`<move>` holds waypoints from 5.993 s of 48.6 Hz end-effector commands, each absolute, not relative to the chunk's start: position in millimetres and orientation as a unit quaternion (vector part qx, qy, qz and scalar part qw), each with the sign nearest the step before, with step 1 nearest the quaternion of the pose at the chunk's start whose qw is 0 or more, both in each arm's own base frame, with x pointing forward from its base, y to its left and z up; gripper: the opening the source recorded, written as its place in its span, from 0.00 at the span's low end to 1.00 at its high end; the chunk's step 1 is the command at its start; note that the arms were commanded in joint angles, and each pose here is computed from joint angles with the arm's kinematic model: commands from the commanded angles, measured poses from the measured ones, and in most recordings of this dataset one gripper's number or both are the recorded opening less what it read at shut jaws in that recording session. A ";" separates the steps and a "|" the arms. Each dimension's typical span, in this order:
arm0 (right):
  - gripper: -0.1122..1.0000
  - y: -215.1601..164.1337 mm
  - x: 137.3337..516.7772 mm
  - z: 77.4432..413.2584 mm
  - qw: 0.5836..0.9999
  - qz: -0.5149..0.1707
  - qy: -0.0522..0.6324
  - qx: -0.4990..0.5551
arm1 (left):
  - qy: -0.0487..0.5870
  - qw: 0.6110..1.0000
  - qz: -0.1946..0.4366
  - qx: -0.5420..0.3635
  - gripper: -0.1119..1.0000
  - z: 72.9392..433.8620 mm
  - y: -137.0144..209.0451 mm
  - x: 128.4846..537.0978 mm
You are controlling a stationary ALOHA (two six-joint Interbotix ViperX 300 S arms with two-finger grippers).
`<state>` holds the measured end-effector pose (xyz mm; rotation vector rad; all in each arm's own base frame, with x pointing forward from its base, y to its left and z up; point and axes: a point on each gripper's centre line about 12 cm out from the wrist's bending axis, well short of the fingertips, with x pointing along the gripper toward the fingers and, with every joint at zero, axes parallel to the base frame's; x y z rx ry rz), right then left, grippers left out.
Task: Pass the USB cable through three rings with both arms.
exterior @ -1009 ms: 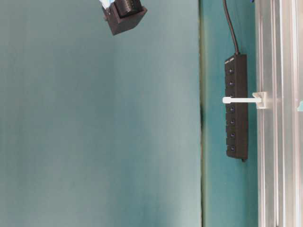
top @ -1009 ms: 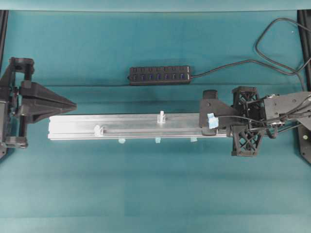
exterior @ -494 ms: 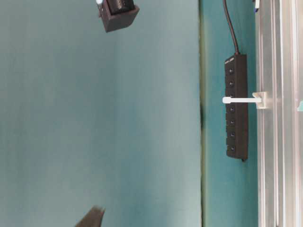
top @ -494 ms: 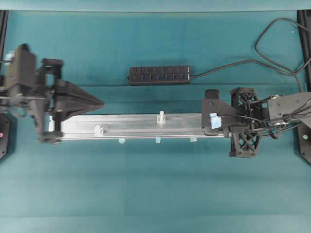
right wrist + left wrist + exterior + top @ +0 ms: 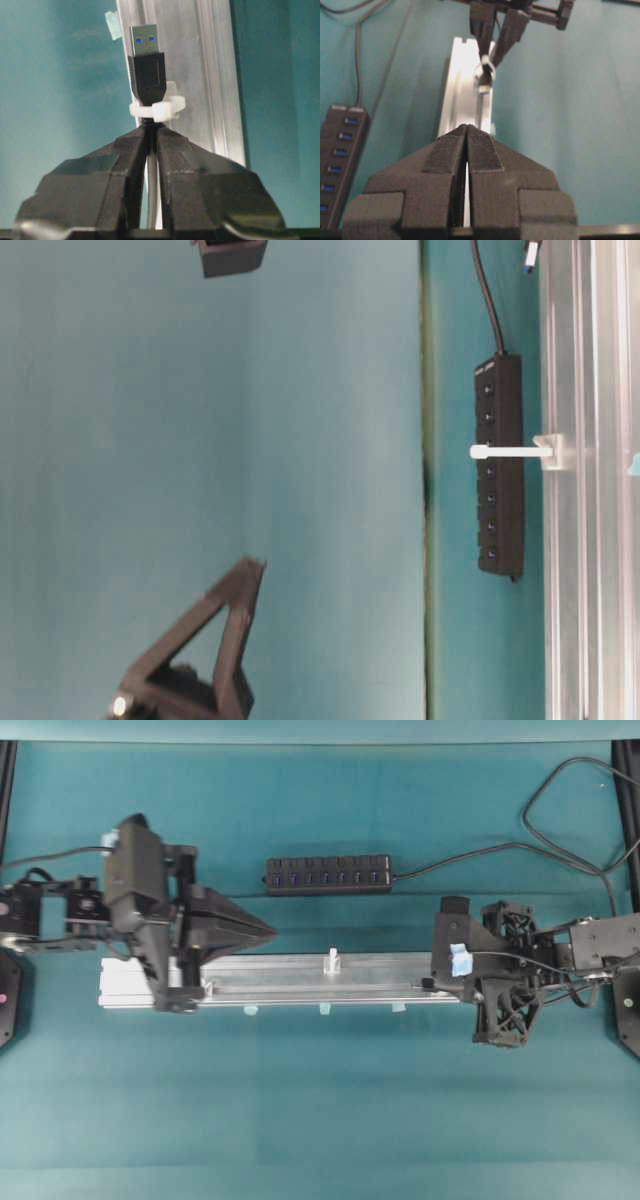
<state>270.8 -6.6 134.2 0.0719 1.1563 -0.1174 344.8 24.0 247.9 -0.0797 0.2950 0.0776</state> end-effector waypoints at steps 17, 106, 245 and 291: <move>0.05 -7.3 275.9 140.9 0.849 -0.056 0.525 0.038 | 0.148 0.987 0.039 -0.052 0.32 244.0 25.1 369.1; 0.05 -7.0 278.3 141.7 0.858 -0.053 0.510 0.036 | 0.250 0.967 0.025 -0.046 0.87 136.0 15.8 523.3; 0.80 -11.1 278.0 183.1 0.880 -0.063 0.467 0.057 | 0.244 0.970 0.024 -0.005 0.29 165.1 26.0 488.9; 0.79 -24.4 311.1 169.5 0.890 -0.072 0.445 0.060 | 0.246 0.966 0.003 0.082 0.29 187.5 25.6 479.6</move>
